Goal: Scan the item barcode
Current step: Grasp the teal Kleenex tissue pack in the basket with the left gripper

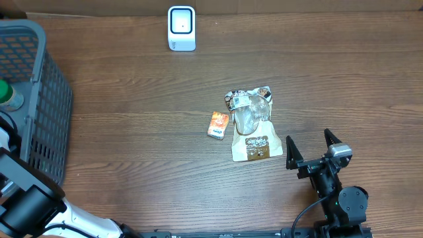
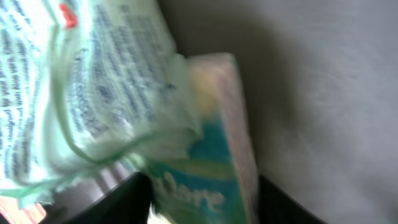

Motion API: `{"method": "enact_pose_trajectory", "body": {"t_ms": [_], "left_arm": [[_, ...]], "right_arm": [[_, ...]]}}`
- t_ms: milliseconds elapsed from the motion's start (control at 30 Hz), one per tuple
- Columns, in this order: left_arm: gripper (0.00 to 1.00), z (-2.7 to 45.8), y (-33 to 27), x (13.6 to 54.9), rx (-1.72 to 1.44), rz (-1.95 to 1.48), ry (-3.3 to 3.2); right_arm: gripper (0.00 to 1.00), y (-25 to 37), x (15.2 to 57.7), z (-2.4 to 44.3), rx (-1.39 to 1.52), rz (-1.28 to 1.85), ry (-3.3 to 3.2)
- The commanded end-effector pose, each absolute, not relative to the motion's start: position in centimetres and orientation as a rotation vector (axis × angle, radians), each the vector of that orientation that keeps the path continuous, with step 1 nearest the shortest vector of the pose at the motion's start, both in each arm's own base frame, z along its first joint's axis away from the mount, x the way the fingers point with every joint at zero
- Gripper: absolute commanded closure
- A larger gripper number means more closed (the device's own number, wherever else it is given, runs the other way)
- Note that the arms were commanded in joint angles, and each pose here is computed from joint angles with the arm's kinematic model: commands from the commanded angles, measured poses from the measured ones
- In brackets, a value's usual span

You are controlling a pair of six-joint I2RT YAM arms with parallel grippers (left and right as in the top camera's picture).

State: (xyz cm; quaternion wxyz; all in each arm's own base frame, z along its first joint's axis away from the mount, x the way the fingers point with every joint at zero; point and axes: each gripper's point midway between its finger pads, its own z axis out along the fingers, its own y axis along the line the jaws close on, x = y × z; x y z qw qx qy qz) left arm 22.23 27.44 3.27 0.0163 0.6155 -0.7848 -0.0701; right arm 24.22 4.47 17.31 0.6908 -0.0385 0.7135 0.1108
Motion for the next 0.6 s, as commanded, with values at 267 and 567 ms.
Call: {"method": "enact_pose_trajectory", "body": {"t_ms": [267, 567], "left_arm": [[0.96, 2.0, 26.8, 21.9, 1.885, -0.18, -2.403], [0.96, 11.4, 27.0, 26.6, 1.998, -0.034, -2.62]], "right_arm": [[0.0, 4.5, 24.2, 17.1, -0.091, 0.246, 1.59], [0.0, 4.5, 24.2, 17.1, -0.091, 0.246, 1.59]]}}
